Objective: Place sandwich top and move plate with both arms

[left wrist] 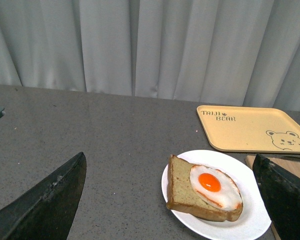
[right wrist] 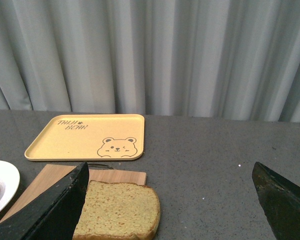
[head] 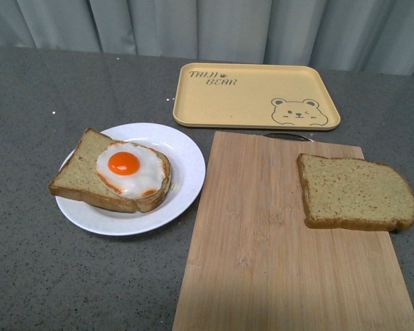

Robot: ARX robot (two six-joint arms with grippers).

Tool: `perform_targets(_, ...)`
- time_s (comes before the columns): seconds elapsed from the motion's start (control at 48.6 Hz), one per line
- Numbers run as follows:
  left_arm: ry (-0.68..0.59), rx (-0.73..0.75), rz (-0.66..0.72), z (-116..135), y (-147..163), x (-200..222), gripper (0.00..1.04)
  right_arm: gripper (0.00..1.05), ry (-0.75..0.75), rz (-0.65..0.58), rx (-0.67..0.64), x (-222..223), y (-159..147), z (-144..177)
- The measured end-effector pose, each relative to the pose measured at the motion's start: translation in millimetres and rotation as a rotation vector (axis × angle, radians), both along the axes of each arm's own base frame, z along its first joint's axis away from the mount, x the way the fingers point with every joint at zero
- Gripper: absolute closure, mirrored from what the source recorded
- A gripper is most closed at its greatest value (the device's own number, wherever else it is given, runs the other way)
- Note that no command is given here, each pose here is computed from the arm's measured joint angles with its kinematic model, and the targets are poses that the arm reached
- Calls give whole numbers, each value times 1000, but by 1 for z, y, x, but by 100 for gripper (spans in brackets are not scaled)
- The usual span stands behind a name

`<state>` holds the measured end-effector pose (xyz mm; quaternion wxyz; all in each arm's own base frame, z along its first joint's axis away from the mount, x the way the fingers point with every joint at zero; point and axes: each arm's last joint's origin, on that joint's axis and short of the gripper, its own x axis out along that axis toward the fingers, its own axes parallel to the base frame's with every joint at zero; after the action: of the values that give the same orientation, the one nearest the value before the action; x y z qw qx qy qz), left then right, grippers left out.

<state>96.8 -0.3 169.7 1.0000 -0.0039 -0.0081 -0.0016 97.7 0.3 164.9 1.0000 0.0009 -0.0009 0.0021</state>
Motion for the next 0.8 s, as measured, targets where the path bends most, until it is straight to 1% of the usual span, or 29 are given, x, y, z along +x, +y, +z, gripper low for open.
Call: perform_targets(0.803, 0, 0, 0, 0, 0, 0, 7, 9, 0, 0, 0, 0, 0, 0)
